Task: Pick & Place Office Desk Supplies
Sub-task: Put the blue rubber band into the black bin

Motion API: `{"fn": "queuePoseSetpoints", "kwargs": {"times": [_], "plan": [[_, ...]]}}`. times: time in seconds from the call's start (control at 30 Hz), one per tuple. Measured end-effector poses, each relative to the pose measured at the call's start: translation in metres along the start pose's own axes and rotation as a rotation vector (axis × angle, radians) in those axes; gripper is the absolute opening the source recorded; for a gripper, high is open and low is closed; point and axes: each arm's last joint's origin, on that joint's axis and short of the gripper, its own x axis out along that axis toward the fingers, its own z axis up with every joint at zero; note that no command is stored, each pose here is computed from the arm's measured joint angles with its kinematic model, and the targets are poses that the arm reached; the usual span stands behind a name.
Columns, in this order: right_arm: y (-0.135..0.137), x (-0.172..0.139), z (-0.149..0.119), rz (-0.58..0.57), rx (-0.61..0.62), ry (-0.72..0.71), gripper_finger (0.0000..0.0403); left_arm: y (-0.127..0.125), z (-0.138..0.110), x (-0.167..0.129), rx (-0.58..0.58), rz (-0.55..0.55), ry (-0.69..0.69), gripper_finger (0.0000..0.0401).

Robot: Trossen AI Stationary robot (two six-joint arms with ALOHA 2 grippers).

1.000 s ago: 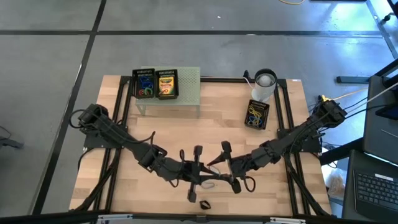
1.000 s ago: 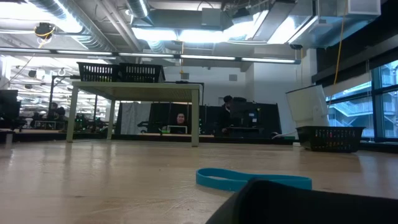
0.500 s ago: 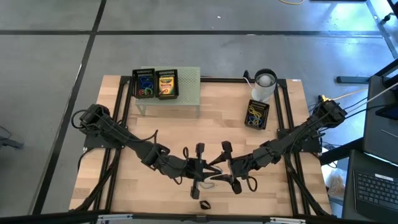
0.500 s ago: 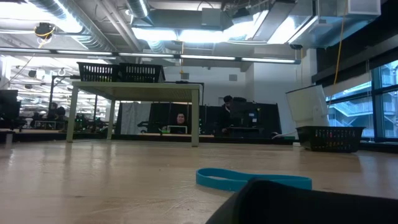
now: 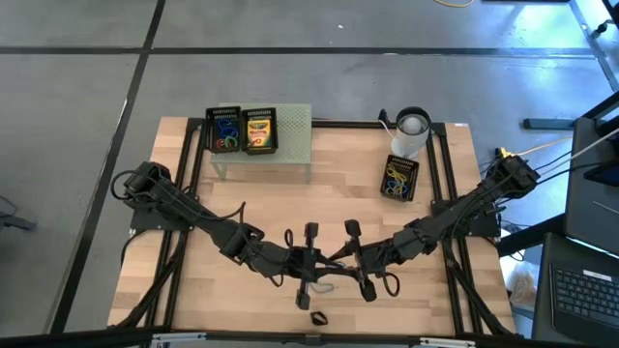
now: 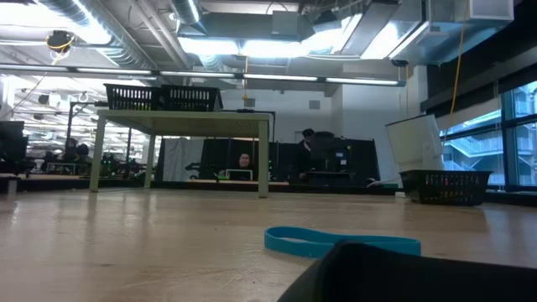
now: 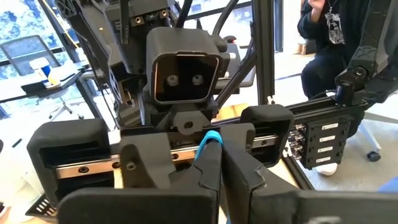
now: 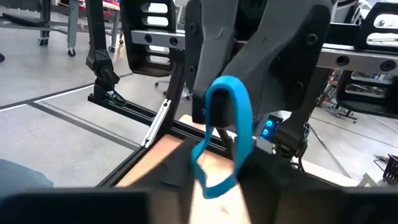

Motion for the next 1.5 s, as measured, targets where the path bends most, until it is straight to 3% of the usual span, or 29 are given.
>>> {"fn": "queuePoseSetpoints", "kwargs": {"times": [0.2,0.47,0.73,1.0,1.17,1.5], "plan": [[0.000,0.000,0.000,0.000,0.029,0.000,0.0012,0.000,0.000,0.000,0.000,0.000,0.000,0.0005],[0.000,0.000,0.000,-0.005,0.155,0.001,0.0005,0.000,0.000,0.000,-0.045,-0.001,0.004,0.0012],[-0.001,-0.001,-0.002,-0.026,0.226,0.025,0.0003,0.000,-0.006,-0.001,-0.047,0.031,0.056,0.0104],[-0.021,-0.030,0.002,-0.228,0.360,0.252,0.0001,-0.006,-0.010,-0.010,0.008,0.132,0.127,0.0181],[-0.044,-0.058,0.004,-0.336,0.485,0.382,0.0001,-0.011,-0.013,-0.016,0.051,0.230,0.163,0.0185],[-0.094,-0.101,-0.034,-0.797,0.673,0.721,0.0001,-0.015,-0.020,-0.021,0.054,0.243,0.226,0.0182]]}}
